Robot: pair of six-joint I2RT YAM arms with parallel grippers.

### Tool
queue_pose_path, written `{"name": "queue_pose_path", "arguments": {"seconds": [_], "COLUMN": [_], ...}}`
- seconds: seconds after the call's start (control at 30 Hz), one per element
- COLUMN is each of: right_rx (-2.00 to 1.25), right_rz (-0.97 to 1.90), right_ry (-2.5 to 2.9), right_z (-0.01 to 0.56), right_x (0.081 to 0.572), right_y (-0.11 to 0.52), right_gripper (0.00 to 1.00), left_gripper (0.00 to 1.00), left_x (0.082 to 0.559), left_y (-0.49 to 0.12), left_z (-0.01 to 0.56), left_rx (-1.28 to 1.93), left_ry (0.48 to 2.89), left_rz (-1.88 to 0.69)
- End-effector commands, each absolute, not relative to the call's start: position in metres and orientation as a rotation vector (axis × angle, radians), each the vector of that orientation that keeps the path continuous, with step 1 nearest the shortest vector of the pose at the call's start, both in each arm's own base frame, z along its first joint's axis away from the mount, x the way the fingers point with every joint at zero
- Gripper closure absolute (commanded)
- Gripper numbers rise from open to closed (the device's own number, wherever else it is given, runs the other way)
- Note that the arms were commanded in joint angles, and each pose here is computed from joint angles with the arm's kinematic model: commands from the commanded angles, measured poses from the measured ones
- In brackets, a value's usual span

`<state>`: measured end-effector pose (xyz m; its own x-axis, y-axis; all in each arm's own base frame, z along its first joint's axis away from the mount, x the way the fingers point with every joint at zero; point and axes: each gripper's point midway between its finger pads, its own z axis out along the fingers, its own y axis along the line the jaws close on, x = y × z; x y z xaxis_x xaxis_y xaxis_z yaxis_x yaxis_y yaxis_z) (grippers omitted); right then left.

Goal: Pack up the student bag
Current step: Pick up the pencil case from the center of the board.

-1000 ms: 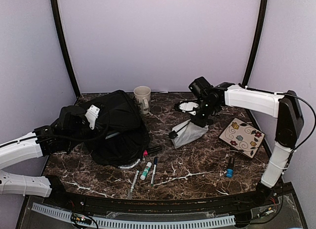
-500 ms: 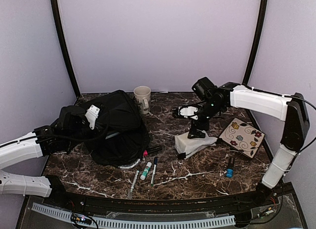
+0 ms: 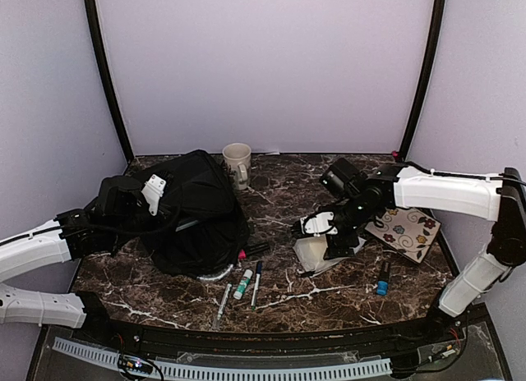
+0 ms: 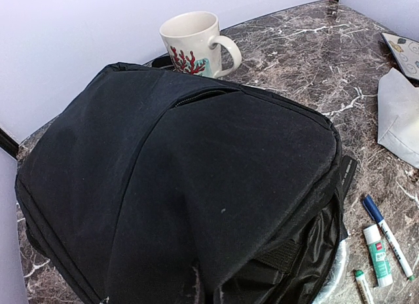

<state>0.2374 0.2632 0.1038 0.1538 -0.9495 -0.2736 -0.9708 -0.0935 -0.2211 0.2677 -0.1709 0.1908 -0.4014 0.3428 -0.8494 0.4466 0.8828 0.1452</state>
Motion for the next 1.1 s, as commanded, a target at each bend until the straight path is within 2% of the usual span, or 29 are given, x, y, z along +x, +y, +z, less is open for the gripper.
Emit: {"name": "queue_pose_path", "arguments": {"seconds": [0.0, 0.27, 0.53, 1.07], "right_rx": [-2.035, -2.022, -2.02, -2.063], "right_rz": [0.086, 0.094, -0.041, -0.141], "right_ry": [1.781, 1.788, 1.77, 1.772], "right_z": [0.124, 0.103, 0.072, 0.035], "right_x": [0.226, 0.206, 0.211, 0.222], "right_y": [0.263, 0.251, 0.239, 0.235], "right_gripper": [0.15, 0.22, 0.54, 0.72], "left_gripper": [1.0, 1.0, 1.0, 1.0], "left_x": [0.269, 0.268, 0.262, 0.257], "left_y": [-0.172, -0.173, -0.177, -0.179], "left_z": [0.205, 0.21, 0.216, 0.227], "left_rx": [0.542, 0.547, 0.572, 0.578], "left_ry": [1.971, 1.96, 1.938, 1.907], "left_rz": [-0.155, -0.17, -0.217, -0.258]}}
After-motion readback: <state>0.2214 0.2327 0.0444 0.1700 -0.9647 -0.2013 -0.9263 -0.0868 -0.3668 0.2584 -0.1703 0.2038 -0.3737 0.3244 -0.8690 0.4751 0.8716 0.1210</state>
